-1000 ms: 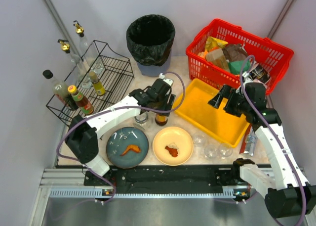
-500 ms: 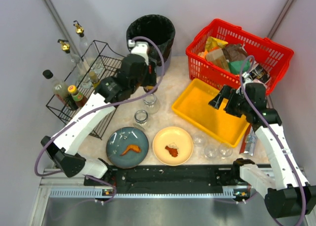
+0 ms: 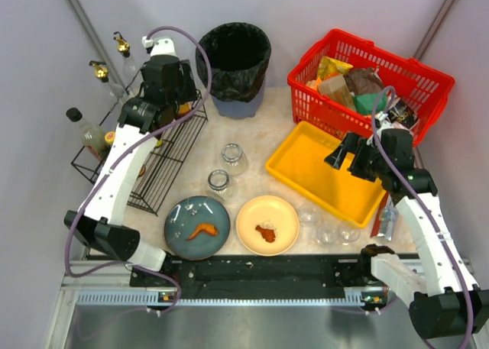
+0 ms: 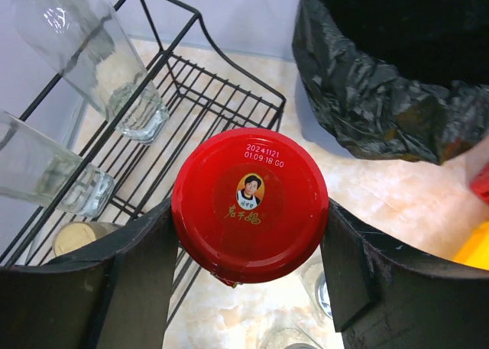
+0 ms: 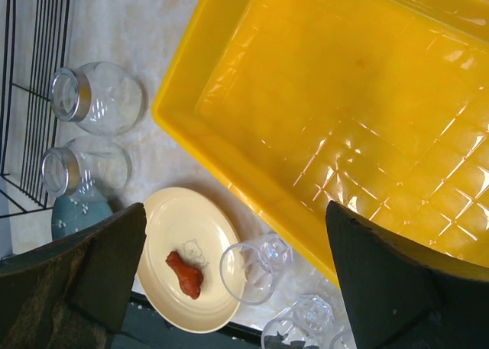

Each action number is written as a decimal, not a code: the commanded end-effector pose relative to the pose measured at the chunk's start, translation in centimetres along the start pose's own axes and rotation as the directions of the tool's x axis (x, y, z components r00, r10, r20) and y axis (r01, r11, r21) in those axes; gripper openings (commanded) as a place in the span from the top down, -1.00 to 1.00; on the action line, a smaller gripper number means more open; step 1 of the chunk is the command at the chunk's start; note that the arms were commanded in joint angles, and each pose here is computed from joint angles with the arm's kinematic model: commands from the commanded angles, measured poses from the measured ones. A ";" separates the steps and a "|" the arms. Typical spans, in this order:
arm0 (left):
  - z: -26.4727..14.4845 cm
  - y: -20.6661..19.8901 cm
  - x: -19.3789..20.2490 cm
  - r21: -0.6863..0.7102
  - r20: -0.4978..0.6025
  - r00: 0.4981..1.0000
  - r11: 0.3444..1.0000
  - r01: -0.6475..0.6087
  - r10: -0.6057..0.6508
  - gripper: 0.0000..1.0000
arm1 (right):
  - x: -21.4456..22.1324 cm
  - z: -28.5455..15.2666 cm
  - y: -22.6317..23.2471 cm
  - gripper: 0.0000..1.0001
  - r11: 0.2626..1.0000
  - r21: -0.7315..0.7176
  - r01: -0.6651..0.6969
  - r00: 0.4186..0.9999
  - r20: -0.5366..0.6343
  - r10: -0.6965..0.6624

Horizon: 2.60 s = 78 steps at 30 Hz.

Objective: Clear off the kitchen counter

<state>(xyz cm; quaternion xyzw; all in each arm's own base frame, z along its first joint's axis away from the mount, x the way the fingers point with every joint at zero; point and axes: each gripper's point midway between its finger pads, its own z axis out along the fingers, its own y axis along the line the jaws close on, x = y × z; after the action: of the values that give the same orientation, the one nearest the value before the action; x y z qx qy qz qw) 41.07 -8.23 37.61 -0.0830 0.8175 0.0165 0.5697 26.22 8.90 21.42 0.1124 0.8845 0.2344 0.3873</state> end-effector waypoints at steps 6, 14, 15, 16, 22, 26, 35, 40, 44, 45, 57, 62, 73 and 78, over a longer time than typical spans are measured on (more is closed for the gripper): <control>3.6 2.9 -5.7 -0.068 0.149 0.985 0.993 0.096 -0.085 0.24 | -2.1 -1.0 0.0 -0.97 0.999 0.020 0.027 0.997 0.078 -0.028; 6.9 5.2 -5.0 -0.121 0.131 0.978 0.976 0.179 -0.163 0.30 | -2.5 -0.6 -0.3 -0.97 0.999 0.041 0.023 0.997 0.077 -0.026; 7.2 5.4 -4.9 -0.124 0.131 0.976 0.974 0.188 -0.172 0.32 | -2.6 -0.6 -0.3 -0.97 0.999 0.042 0.020 0.997 0.076 -0.023; 7.6 5.4 -4.7 -0.126 0.129 0.976 0.974 0.191 -0.174 0.34 | -2.7 -0.5 -0.3 -0.98 0.999 0.041 0.023 0.997 0.078 -0.026; 9.9 5.8 -3.6 -0.141 0.108 0.978 0.971 0.195 -0.181 0.36 | -3.2 -0.1 -0.6 -0.98 0.998 0.059 0.019 0.997 0.074 -0.024; 10.8 5.8 -2.4 -0.143 0.094 0.978 0.970 0.197 -0.184 0.35 | -3.1 0.1 -0.7 -0.98 0.998 0.062 0.014 0.998 0.067 -0.018; 11.5 6.3 -0.7 -0.161 0.094 0.980 0.968 0.191 -0.177 -0.02 | -3.0 0.2 -0.8 -0.98 0.998 0.069 0.008 0.998 0.064 -0.013; 11.4 6.4 0.0 -0.157 0.088 0.983 0.972 0.175 -0.162 -0.35 | -3.0 0.2 -0.8 -0.98 0.998 0.067 0.006 0.998 0.064 -0.010; 11.2 6.5 0.1 -0.157 0.080 0.986 0.975 0.160 -0.149 -0.56 | -3.1 0.1 -0.6 -0.98 0.998 0.062 0.011 0.998 0.064 -0.015; 11.1 6.4 0.0 -0.150 0.082 0.986 0.976 0.159 -0.148 -0.62 | -3.1 0.1 -0.6 -0.98 0.998 0.061 0.009 0.998 0.066 -0.013; 6.2 2.8 -4.3 0.096 0.117 0.986 0.989 0.111 -0.122 -0.97 | -2.9 -0.5 0.9 -0.98 0.997 -0.018 0.069 0.996 0.054 -0.068; 1.5 -0.8 -5.1 0.343 0.080 0.992 0.937 0.065 -0.098 -0.97 | -3.2 -1.5 5.3 -0.94 0.943 -0.226 0.245 0.966 0.134 -0.219; -7.4 -0.8 -1.8 0.473 0.023 0.994 0.877 0.081 -0.104 -0.97 | 2.0 0.2 16.7 -0.96 0.704 -0.486 0.517 0.856 0.277 -0.438; -10.9 -0.2 0.1 0.502 0.008 0.996 0.861 0.077 -0.093 -0.97 | 6.2 2.1 20.7 -0.96 0.560 -0.524 0.642 0.759 0.329 -0.562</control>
<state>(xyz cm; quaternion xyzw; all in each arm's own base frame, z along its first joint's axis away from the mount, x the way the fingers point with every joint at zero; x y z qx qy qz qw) 33.81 -9.22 42.19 0.0159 0.7740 -0.2006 0.6004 23.87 25.91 25.36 -0.2446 0.7761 0.3558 0.4595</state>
